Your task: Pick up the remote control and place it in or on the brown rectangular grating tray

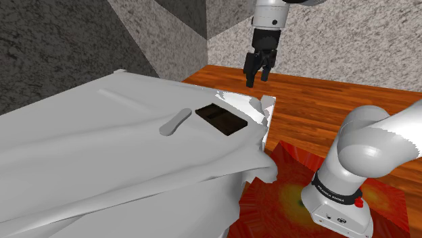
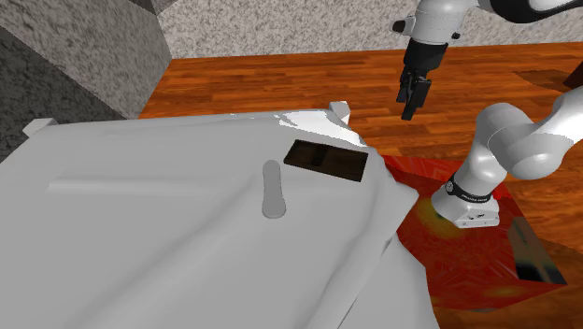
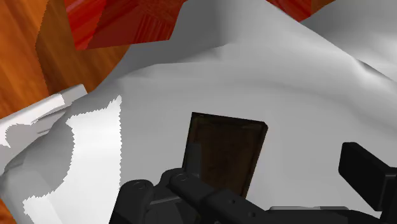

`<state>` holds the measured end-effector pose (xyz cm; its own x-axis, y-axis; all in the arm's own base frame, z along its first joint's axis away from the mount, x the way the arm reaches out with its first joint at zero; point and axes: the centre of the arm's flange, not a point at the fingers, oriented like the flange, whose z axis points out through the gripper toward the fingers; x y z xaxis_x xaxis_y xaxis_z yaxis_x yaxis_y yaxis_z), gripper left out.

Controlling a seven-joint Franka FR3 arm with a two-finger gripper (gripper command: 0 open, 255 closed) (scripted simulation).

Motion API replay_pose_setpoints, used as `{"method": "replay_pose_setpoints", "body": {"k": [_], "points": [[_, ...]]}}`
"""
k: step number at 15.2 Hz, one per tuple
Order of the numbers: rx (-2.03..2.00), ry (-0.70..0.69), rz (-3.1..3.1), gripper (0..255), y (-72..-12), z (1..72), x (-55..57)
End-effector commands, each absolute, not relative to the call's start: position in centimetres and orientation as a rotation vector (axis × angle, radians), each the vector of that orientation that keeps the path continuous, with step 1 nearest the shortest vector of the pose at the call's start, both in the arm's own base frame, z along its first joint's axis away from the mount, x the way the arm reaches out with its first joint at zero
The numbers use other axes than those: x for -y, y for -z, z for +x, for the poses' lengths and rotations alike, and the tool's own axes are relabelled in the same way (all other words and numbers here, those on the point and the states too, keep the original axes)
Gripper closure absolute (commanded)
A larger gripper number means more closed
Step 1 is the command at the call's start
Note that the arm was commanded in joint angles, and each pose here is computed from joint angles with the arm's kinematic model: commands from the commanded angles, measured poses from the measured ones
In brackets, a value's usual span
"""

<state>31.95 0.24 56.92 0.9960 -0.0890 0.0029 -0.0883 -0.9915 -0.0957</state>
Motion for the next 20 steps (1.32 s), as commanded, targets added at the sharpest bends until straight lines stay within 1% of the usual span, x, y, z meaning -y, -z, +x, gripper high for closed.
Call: {"method": "replay_pose_setpoints", "body": {"k": [1, 11, 20], "points": [[-0.135, 0.011, -3.043, 0, -56.9, 31.9, -0.2], [-0.699, 0.010, -2.987, 0, -51.1, 40.8, -8.1], [-1.194, 0.008, -2.849, 0, -45.5, 50.7, -12.0]]}}
